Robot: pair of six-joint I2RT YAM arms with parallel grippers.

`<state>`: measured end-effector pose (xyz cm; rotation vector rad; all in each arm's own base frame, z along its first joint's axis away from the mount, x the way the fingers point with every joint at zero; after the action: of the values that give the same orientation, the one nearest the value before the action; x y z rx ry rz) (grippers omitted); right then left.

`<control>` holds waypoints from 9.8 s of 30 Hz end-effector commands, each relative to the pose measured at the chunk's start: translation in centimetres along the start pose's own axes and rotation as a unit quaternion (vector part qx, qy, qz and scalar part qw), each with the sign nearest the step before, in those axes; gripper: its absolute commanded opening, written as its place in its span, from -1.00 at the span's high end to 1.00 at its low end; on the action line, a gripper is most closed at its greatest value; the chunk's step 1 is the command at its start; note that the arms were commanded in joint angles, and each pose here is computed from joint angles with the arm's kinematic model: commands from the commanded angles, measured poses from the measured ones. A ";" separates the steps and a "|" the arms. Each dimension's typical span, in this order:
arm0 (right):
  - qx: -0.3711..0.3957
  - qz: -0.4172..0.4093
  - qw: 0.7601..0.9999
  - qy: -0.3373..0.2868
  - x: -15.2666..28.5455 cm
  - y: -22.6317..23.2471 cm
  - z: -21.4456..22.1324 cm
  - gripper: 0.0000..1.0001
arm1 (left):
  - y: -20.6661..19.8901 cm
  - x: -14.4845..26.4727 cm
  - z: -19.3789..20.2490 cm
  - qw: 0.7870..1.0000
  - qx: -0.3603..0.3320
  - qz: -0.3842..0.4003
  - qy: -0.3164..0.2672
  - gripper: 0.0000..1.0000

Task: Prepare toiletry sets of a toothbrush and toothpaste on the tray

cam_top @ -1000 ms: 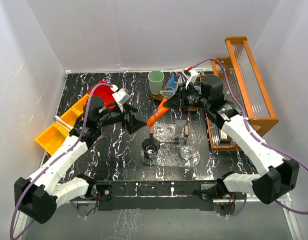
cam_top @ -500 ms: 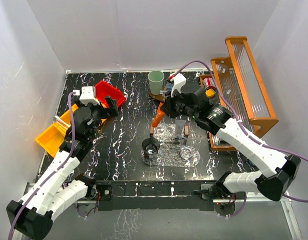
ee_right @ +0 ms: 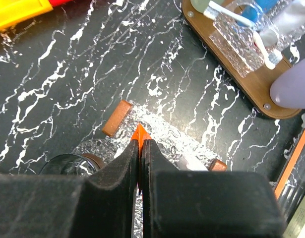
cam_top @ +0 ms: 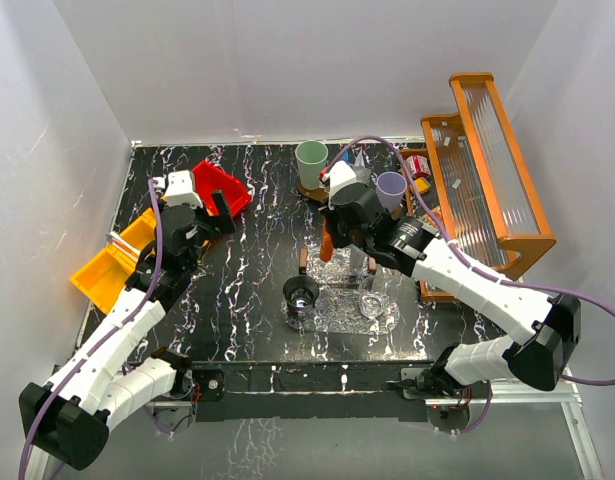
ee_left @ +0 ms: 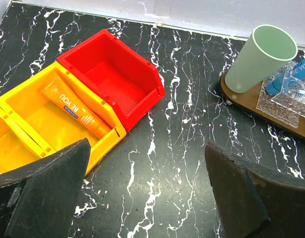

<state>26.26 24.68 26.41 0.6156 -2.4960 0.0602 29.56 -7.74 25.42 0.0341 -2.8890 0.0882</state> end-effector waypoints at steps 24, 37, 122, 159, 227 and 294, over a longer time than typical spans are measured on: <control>-0.007 0.075 0.997 -0.027 -1.6 -2.2 1.2 1.00 | 0.6 1.0 -1.7 1.000 0.015 0.006 -0.025 -0.97; -0.013 0.078 0.997 -0.025 -2.0 -2.3 2.1 1.00 | 0.6 1.0 -1.6 1.000 0.015 0.007 -0.023 -0.97; -0.026 -0.017 0.970 -0.242 10.9 -4.7 -0.4 -0.66 | 21.7 -3.7 7.1 0.894 0.173 -0.293 0.292 0.32; -0.021 -0.020 0.971 -0.238 10.1 -4.5 0.0 -0.69 | 24.5 -6.6 10.2 0.869 0.154 -0.348 0.316 0.66; -0.157 0.032 0.919 -0.361 18.9 -8.3 -5.2 -0.97 | -18.9 11.3 1.2 0.737 -0.071 0.668 -0.071 1.00; -0.100 0.038 0.945 -0.310 14.3 -8.1 0.0 -0.97 | 7.5 -1.6 0.3 0.983 0.036 -0.113 0.143 -0.78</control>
<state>18.91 10.55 33.07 0.4502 -3.0660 -0.3988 31.42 -9.45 26.56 -0.3823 -2.6971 0.1276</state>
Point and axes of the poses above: each gripper's point midway between its finger pads, its own x axis back along the fingers, its own y axis along the line the jaws close on, z = x × y, the point moved 3 cm from there along x, back along the fingers, and after that the axes turned 5 degrees about -x, right-handed, at the moved point
